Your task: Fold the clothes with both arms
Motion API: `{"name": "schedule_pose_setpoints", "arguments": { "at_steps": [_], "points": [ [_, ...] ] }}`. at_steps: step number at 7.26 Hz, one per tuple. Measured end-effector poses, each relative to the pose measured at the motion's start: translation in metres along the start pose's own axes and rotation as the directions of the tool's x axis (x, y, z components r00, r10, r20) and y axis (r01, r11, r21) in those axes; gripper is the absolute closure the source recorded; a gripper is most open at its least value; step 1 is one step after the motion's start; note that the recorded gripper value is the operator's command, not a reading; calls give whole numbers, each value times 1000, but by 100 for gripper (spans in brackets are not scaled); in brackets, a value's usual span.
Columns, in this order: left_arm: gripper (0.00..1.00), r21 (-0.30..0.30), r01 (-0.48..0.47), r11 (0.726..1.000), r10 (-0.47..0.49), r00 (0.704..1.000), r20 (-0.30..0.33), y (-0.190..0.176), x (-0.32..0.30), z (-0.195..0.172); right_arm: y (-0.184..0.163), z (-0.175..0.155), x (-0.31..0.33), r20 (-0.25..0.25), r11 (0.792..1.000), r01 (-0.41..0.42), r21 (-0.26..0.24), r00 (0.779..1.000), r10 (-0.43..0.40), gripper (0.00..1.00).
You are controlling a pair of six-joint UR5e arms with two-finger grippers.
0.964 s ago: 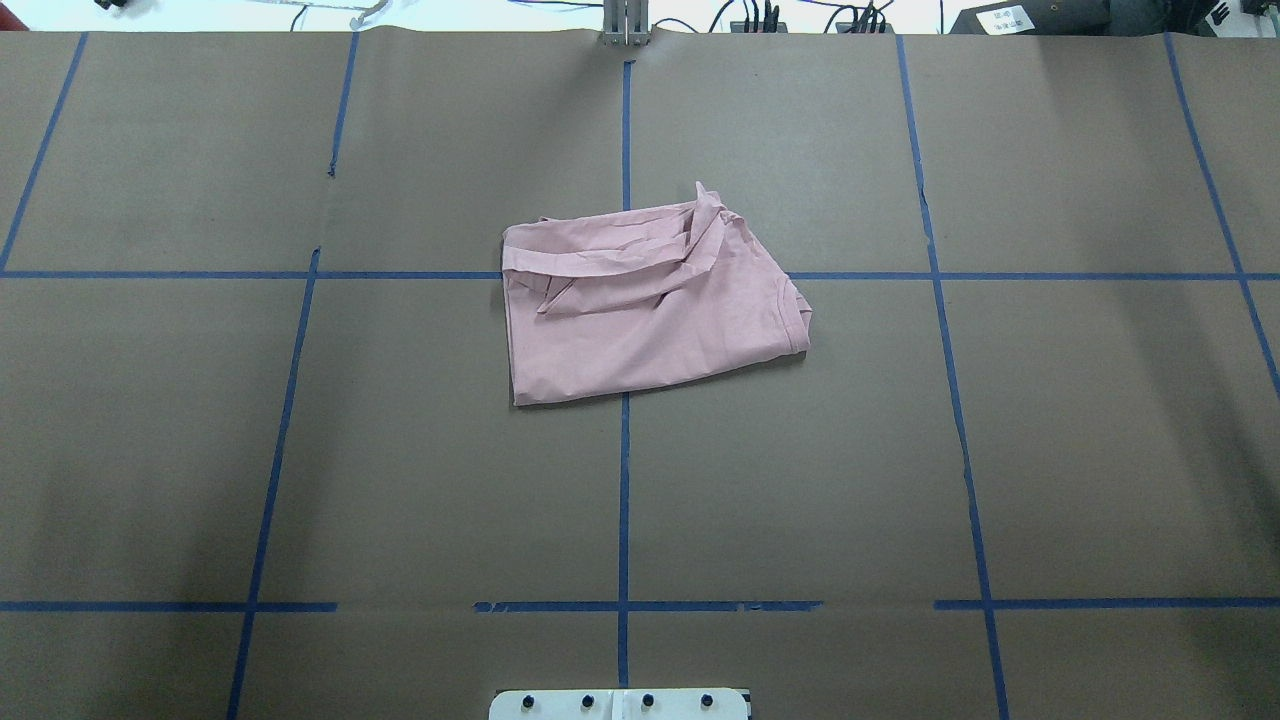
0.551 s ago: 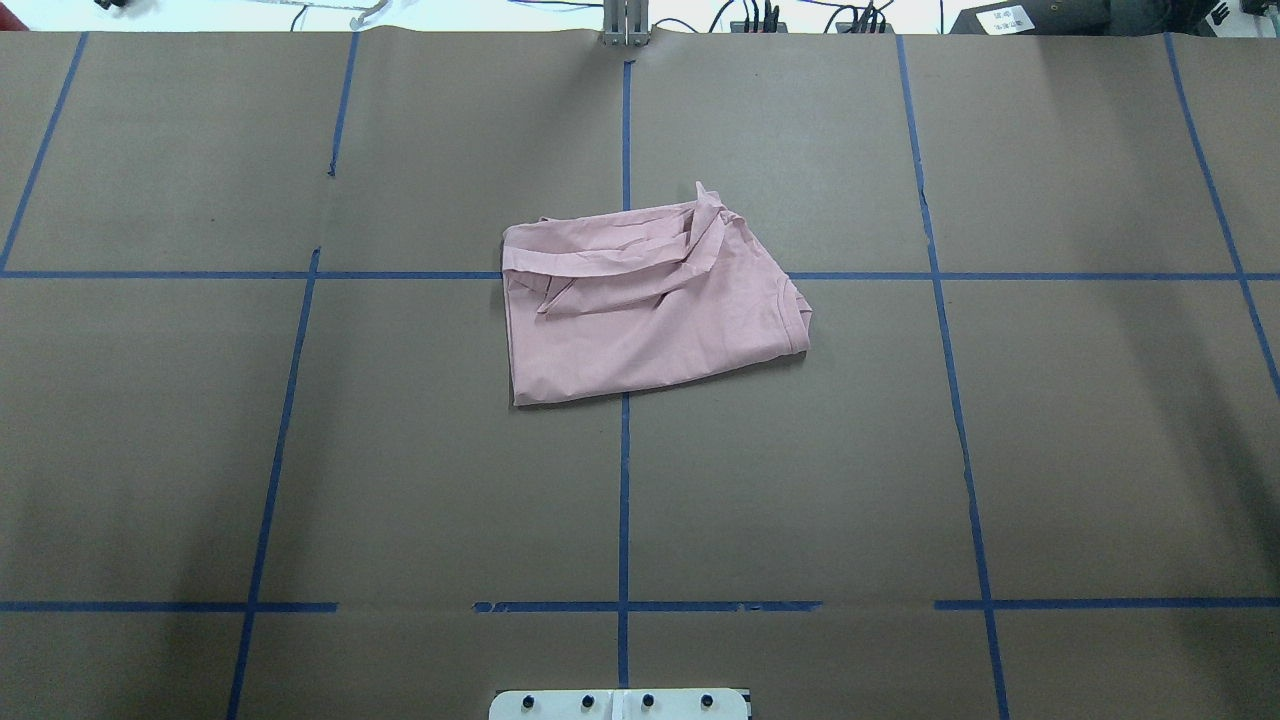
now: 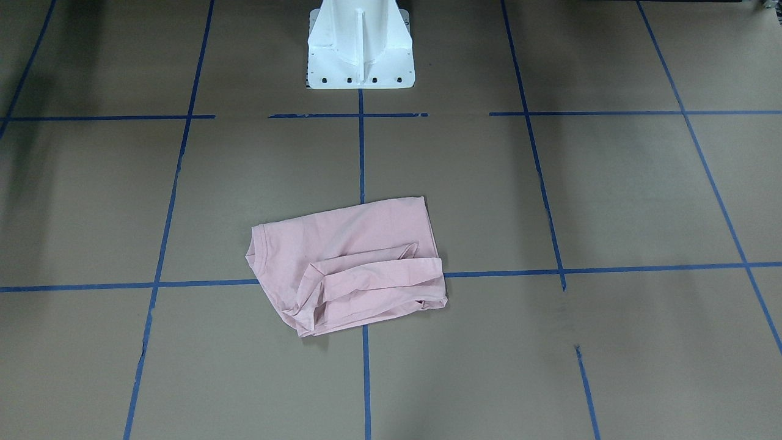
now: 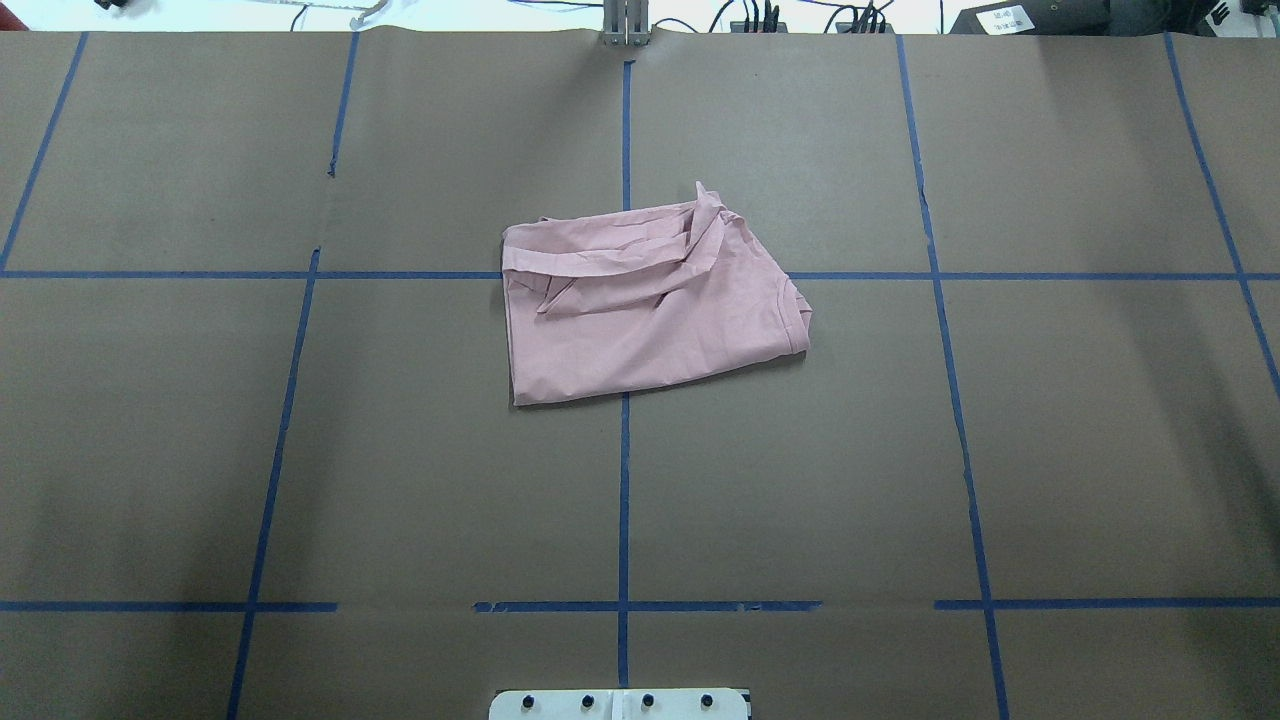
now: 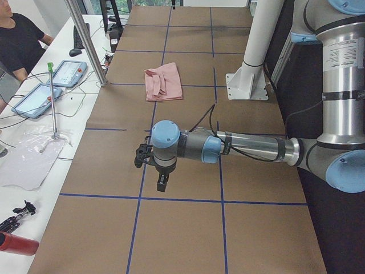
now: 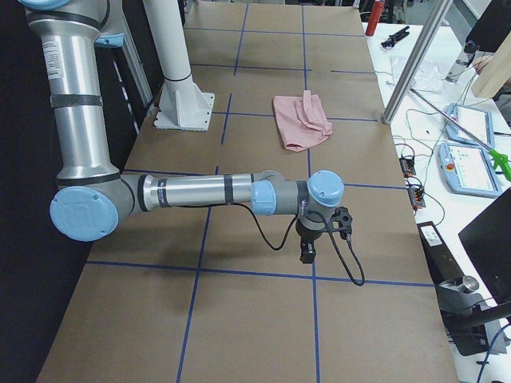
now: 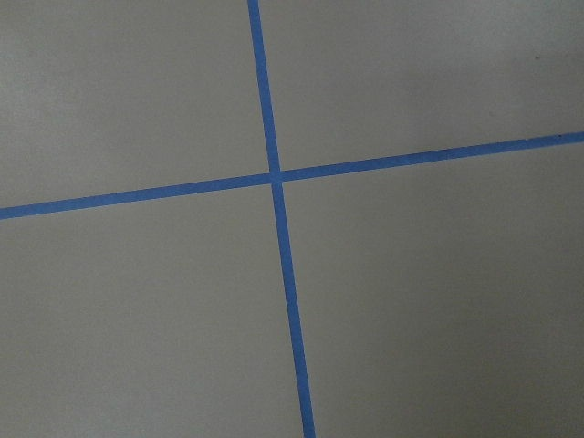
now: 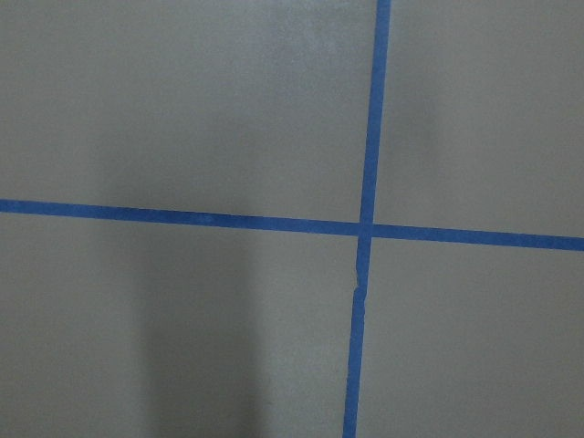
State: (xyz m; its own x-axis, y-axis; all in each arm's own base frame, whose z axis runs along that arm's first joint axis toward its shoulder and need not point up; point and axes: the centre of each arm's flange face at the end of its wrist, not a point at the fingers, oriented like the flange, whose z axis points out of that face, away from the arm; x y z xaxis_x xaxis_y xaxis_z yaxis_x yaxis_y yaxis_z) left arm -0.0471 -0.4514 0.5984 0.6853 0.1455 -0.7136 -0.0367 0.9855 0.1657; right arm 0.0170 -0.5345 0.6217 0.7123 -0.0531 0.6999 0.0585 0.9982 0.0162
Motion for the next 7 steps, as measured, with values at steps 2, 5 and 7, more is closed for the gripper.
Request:
{"name": "schedule_pose_setpoints", "arguments": {
  "at_steps": [2, 5, 7],
  "points": [
    [0, -10, 9, 1000, -9, 1000, 1, 0, 1, 0, 2, 3, 3, 1, 1000, -8, -5, 1000, 8, 0],
    [0, -68, 73, 995, -72, 997, 15, 7, -1, 0, 2, 2, 3, 1, 1000, -15, -5, 1000, 15, 0],
    [0, -86, 92, 992, -89, 995, 39, 10, -6, 3, 2, 1, 1, 1, 1000, -13, -2, 1000, 13, 0]
  ]
}}
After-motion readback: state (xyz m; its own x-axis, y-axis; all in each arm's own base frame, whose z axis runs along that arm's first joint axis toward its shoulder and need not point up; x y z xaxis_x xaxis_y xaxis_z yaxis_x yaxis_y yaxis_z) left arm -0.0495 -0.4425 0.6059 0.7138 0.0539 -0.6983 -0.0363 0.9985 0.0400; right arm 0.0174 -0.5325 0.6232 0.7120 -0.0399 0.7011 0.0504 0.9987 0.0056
